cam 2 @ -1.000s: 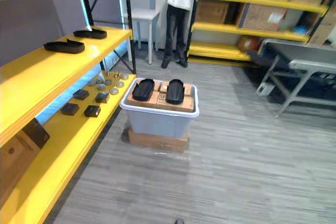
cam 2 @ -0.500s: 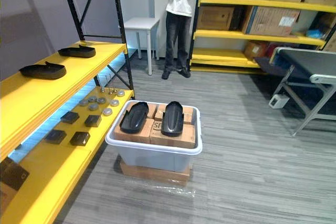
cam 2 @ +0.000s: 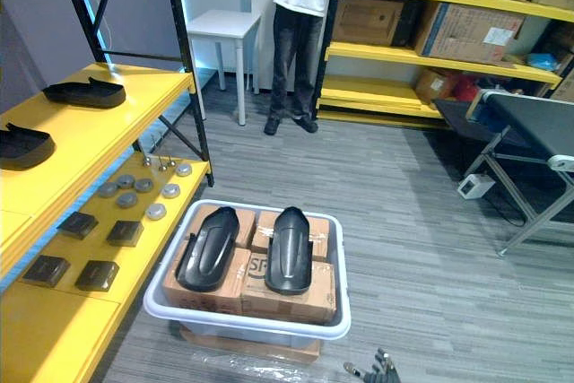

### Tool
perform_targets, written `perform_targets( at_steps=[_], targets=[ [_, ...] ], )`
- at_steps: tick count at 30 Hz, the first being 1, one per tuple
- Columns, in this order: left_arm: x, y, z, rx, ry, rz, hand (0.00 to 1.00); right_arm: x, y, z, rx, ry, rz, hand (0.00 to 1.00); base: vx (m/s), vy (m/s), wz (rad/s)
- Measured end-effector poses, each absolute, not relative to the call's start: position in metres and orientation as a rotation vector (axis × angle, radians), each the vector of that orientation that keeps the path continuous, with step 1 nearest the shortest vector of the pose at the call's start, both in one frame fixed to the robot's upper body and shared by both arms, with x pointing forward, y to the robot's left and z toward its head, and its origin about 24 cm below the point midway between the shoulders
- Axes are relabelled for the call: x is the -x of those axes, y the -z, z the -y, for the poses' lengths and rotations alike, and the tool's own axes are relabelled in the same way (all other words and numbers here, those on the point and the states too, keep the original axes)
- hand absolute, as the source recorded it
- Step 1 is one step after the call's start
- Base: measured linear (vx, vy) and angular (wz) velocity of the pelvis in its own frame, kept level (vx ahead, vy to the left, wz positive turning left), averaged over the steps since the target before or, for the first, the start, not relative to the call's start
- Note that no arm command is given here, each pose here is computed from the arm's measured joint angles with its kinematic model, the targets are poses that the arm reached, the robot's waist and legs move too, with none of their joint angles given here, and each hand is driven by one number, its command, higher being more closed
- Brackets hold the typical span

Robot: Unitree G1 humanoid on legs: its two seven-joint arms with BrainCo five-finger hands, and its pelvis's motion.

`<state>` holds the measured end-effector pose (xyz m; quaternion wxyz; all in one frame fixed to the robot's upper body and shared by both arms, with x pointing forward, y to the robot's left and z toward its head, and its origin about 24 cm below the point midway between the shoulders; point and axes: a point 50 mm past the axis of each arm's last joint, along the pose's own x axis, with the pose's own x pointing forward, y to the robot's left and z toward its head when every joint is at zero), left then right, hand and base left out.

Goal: Walk over and take plastic housings, then place them on the shelf

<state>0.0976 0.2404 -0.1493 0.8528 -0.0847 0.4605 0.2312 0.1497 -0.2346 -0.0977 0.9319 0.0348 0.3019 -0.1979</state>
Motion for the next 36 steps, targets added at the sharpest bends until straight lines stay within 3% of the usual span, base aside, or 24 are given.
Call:
perform_targets(
  at_steps=[6, 12, 19, 29, 36],
  targets=[
    [-0.103, 0.152, -0.221, 0.181, -0.441, -0.973, 0.00, -0.197, 0.053, 0.215, 0.115, 0.288, -0.381, 0.00, 0.13, -0.093, -0.12],
    [-0.143, 0.141, -0.212, 0.114, -0.372, -0.884, 0.00, -0.261, 0.003, 0.181, 0.164, 0.231, -0.144, 0.00, -0.02, 0.067, 0.02],
    [-0.177, 0.128, -0.200, 0.060, -0.304, -0.801, 0.00, -0.314, -0.067, 0.166, 0.180, 0.311, 0.114, 0.00, -0.07, 0.047, 0.14],
    [-0.191, 0.122, -0.193, 0.072, -0.285, -0.756, 0.00, -0.366, -0.152, 0.205, 0.187, 0.568, 0.271, 0.00, -0.08, 0.023, 0.08],
    [-0.192, 0.122, -0.195, 0.083, -0.316, -0.757, 0.00, -0.384, -0.162, 0.224, 0.246, 0.603, 0.196, 0.00, -0.06, 0.007, 0.00]
  ],
)
